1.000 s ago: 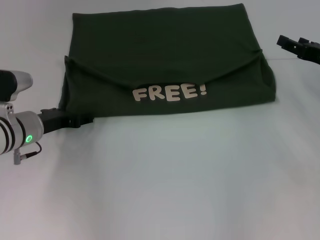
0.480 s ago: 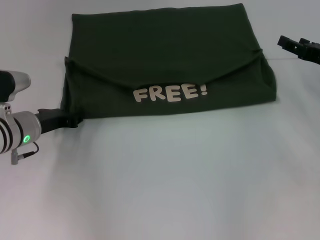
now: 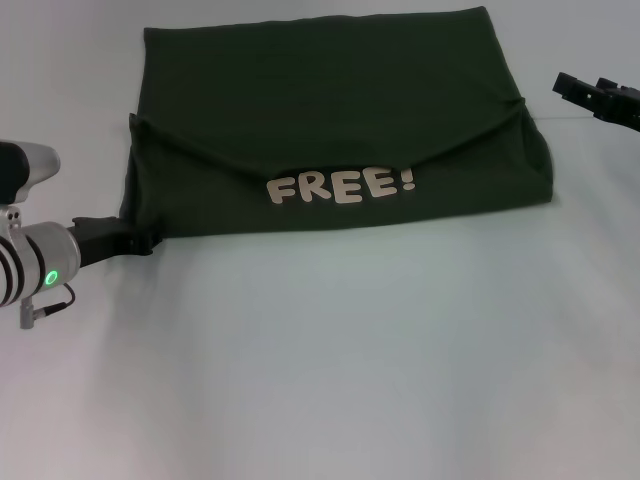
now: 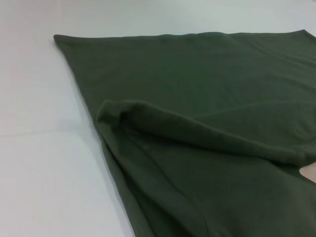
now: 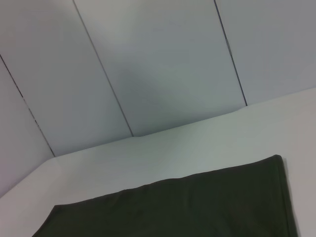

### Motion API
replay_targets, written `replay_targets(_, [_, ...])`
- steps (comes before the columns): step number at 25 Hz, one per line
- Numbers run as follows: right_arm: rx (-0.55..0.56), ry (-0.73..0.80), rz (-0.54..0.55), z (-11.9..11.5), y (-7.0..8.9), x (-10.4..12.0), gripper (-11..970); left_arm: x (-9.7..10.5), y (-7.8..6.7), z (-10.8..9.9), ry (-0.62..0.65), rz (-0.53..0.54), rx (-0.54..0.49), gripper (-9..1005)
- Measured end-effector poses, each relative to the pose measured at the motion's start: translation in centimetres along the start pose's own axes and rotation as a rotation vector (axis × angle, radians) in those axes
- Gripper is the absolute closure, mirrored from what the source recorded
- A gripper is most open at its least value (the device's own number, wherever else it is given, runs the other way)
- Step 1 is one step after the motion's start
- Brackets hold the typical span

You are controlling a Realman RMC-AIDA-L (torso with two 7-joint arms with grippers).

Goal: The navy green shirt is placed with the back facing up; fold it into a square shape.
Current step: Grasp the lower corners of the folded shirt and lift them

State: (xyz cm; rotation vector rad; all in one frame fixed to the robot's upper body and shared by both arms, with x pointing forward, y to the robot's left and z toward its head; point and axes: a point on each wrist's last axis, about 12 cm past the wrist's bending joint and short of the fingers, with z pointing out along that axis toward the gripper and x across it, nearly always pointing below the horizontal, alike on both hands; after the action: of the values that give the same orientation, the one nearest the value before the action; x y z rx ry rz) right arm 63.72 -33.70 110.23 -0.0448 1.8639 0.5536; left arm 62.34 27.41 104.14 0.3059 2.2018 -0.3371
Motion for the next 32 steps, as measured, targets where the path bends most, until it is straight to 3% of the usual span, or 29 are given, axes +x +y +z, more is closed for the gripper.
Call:
replay_targets(5, [0.000, -0.001, 0.001, 0.0, 0.0, 0.0, 203, 0.0, 0.2, 0.0, -0.002, -0.007, -0.014, 692])
replay_targets(14, [0.000, -0.001, 0.002, 0.0, 0.0, 0.0, 204, 0.0, 0.5, -0.1, -0.003, -0.019, -0.027, 813])
replay_targets(19, [0.000, -0.001, 0.003, 0.0, 0.0, 0.0, 204, 0.0, 0.5, -0.1, -0.004, -0.019, -0.028, 945])
replay_targets(24, [-0.001, 0.008, 0.027, -0.2, -0.2, -0.1, 205, -0.1, 0.5, -0.1, -0.007, -0.022, -0.024, 946])
replay_targets(32, [-0.020, 0.197, 0.107, -1.5, -1.5, -3.3, 206, -0.4, 0.4, -0.1, -0.010, -0.017, -0.016, 945])
